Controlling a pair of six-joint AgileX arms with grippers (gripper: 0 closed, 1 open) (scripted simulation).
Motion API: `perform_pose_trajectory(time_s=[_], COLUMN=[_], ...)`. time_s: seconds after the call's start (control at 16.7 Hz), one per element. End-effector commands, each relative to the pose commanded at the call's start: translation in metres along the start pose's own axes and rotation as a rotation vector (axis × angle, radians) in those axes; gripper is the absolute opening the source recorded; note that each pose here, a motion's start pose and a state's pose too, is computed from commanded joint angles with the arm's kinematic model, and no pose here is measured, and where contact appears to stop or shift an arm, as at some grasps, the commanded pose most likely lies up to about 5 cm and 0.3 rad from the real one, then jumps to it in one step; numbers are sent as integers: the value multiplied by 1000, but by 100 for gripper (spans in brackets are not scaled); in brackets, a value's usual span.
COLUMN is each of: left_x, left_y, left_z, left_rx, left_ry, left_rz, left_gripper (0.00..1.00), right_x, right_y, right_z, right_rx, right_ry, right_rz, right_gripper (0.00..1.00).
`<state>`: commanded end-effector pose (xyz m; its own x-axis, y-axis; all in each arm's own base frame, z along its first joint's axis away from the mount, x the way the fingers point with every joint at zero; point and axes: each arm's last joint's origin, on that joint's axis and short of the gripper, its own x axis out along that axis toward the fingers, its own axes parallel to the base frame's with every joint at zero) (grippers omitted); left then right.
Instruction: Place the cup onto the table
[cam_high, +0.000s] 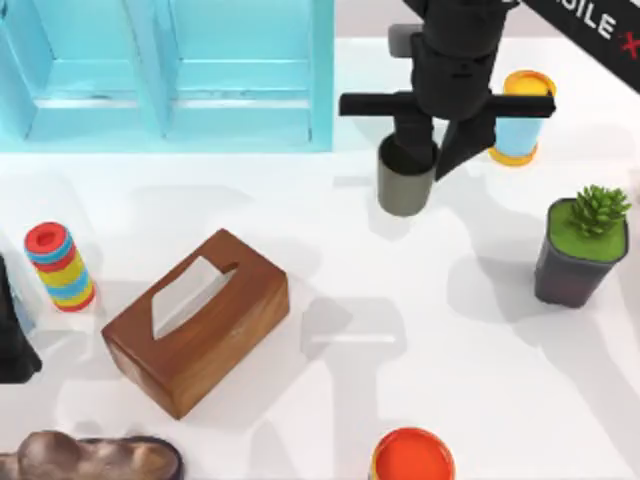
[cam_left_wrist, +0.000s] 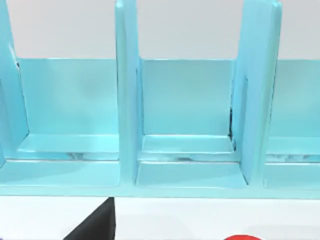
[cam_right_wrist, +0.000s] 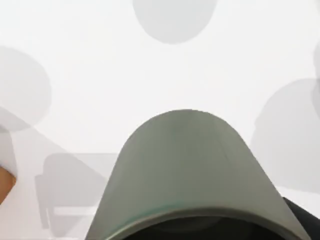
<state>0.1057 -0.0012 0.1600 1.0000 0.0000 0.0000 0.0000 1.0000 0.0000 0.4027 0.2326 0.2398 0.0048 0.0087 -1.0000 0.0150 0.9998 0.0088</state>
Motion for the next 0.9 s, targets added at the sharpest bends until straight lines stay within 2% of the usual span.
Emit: perform_pose_trajectory(time_s=[0.36, 0.66, 0.9], left_x=[0, 0, 0], left_y=[0, 0, 0], left_z=[0, 0, 0], left_rx=[0, 0, 0], left_ry=[0, 0, 0], left_rz=[0, 0, 0], left_gripper=[100, 100, 100], right_x=[51, 55, 55], right_y=[7, 8, 8], right_z=[-2, -3, -3], right_rx=[-3, -5, -5], right_ry=[5, 1, 1], right_rz=[-5, -3, -3], right_gripper=[0, 0, 30])
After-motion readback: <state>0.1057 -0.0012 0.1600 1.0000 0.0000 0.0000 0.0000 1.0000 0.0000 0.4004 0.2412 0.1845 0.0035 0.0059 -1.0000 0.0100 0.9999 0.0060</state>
